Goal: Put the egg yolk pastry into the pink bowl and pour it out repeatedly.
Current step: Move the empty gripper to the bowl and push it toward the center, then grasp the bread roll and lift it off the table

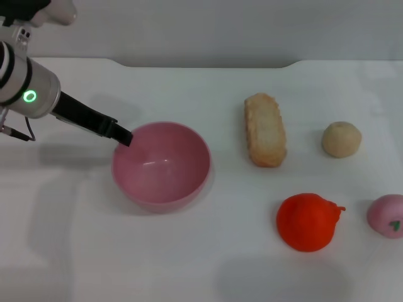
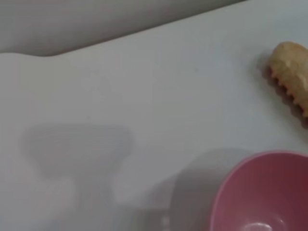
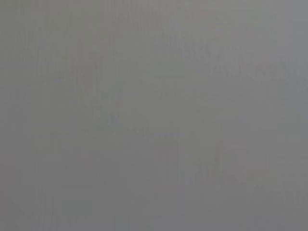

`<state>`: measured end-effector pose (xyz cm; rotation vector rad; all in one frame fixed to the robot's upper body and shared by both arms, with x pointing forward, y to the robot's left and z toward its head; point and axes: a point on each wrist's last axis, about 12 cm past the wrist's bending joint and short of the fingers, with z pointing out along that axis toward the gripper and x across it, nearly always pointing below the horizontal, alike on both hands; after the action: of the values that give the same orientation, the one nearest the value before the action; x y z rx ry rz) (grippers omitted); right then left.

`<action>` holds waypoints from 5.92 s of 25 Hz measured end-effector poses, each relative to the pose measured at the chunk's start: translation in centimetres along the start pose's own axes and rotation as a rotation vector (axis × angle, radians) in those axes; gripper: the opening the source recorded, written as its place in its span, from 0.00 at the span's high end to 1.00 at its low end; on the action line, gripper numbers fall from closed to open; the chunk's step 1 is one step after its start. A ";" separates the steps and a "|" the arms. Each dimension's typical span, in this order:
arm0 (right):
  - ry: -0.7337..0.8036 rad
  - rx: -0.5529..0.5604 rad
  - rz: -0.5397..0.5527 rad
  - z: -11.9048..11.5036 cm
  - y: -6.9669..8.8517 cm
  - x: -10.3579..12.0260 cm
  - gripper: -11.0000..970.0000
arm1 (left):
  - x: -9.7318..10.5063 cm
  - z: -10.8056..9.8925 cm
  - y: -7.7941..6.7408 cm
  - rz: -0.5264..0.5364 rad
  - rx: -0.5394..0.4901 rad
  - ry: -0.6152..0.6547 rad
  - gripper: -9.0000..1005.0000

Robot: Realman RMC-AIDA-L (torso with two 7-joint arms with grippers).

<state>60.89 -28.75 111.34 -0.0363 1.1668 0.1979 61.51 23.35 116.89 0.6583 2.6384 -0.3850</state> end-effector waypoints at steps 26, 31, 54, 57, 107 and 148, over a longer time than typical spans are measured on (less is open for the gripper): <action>-0.002 0.005 -0.001 0.2 -0.1 -0.1 0.25 | 1.7 3.9 0.3 -0.046 0.007 0.030 0.30; 0.007 0.007 -0.001 0.3 -0.1 0.0 0.25 | 1.7 4.0 0.5 -0.048 0.000 0.023 0.30; 0.004 0.019 0.002 0.4 -0.2 -0.1 0.25 | 1.4 4.4 0.1 0.046 -0.037 0.032 0.89; -0.016 0.022 0.035 0.6 -0.6 -0.5 0.25 | 1.3 4.3 0.2 0.042 -0.040 0.019 0.92; 1.555 -0.431 -0.317 6.4 5.0 -0.8 0.30 | -6.3 -0.7 -0.2 0.191 -0.041 -0.216 0.95; 1.541 -0.337 -0.301 4.8 3.3 1.6 0.45 | -6.1 -0.2 -0.7 0.183 -0.017 -0.211 0.95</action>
<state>65.29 -24.63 112.01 -0.7678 2.6134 0.0675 66.08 20.47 119.80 0.8004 2.3583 -0.3561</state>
